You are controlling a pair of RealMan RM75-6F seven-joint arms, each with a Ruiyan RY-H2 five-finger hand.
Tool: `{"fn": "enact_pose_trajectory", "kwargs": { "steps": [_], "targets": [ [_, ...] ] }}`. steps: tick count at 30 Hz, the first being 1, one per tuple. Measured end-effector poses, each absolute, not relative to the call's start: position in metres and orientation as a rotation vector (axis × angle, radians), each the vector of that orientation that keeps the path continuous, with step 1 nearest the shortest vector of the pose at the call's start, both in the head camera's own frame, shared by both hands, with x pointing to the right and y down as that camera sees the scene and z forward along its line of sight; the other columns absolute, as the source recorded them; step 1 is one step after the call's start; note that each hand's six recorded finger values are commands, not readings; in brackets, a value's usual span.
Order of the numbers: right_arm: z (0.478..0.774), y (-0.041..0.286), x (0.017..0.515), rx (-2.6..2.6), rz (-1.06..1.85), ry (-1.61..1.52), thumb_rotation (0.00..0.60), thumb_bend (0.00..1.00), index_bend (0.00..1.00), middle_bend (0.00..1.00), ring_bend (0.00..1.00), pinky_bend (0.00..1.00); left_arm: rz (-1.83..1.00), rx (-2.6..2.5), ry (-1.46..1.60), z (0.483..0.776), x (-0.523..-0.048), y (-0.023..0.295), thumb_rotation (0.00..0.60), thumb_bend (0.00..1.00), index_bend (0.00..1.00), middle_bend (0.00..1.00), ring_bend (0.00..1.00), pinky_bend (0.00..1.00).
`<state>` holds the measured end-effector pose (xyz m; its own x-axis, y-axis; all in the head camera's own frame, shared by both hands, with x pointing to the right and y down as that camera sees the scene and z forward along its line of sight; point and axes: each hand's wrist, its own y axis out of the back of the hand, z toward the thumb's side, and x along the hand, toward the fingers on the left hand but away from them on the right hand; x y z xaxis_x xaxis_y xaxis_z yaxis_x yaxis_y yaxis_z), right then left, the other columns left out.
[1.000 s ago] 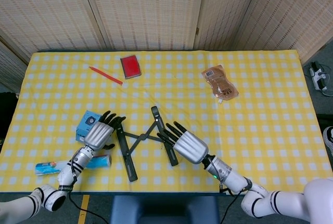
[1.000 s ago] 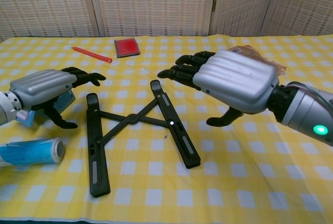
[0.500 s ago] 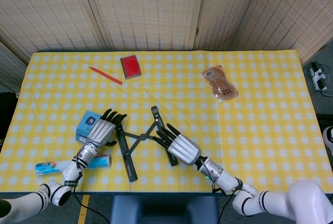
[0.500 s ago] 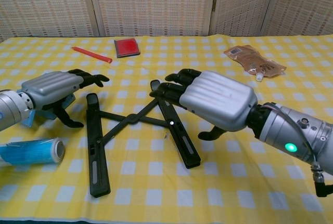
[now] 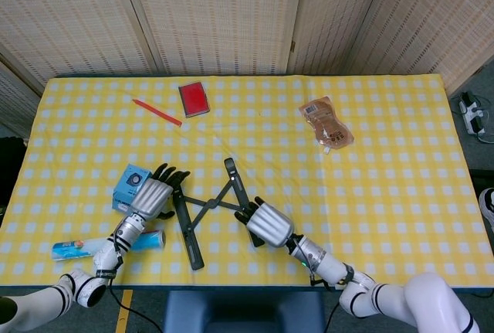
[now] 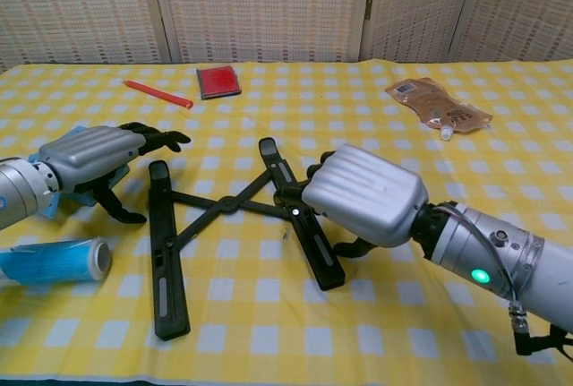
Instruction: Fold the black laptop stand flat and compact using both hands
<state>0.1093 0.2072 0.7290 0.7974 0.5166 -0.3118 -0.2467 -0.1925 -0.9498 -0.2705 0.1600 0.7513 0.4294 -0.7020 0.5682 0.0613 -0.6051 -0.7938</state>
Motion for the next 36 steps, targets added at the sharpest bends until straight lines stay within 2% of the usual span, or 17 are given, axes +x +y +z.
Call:
{"fn": "enact_pose_trajectory", "kwargs": {
  "steps": [36],
  "targets": [
    [0.732,0.219,0.078,-1.588,0.612,-0.234,0.600,0.20,0.33,0.53,0.45,0.44,-1.231,-2.032,0.586,0.754,-0.251,0.167,0.600,0.19,0.05,0.17,0.09,0.00]
  ]
}}
